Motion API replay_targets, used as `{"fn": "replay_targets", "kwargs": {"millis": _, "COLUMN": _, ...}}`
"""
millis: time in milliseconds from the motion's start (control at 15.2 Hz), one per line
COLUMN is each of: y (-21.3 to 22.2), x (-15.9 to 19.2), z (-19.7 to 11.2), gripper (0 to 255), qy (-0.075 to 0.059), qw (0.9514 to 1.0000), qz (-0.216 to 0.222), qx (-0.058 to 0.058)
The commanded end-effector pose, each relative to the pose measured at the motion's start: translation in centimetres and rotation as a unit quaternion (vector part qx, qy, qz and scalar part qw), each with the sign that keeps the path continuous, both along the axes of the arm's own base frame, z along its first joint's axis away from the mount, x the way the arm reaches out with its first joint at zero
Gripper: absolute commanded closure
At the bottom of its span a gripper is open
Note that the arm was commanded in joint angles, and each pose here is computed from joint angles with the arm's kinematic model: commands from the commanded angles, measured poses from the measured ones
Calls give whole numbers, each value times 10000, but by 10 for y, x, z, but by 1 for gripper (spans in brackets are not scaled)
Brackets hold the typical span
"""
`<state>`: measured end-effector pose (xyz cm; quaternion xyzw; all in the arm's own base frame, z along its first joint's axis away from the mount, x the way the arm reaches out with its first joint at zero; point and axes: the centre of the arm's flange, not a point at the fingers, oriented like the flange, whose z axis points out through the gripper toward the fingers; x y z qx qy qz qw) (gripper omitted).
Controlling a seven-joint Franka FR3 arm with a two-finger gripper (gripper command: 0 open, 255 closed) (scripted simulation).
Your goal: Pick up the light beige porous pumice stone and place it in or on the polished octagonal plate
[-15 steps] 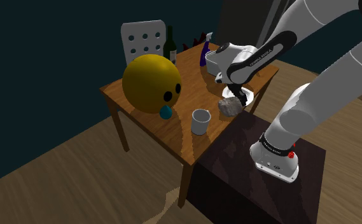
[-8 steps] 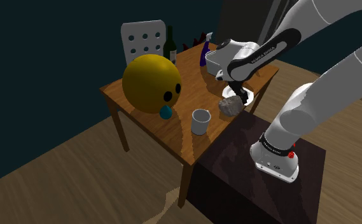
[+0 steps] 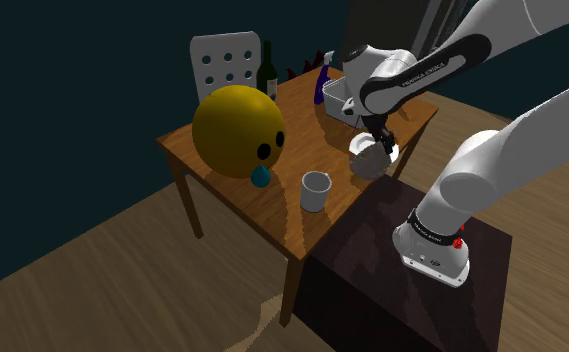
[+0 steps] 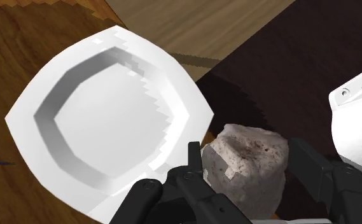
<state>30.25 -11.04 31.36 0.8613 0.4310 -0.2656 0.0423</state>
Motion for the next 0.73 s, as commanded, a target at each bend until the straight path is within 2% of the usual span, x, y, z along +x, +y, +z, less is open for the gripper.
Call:
{"fn": "replay_targets", "kwargs": {"millis": 0, "y": 0, "x": 1, "z": 11, "gripper": 255, "qy": 3, "qw": 10000, "qz": -1, "qx": 0}}
{"fn": "replay_targets", "kwargs": {"millis": 396, "y": 0, "x": 1, "z": 39, "gripper": 255, "qy": 3, "qw": 10000, "qz": -1, "qx": 0}}
{"fn": "replay_targets", "kwargs": {"millis": 660, "y": -52, "x": 10, "z": 48, "gripper": 255, "qy": 3, "qw": 10000, "qz": -1, "qx": 0}}
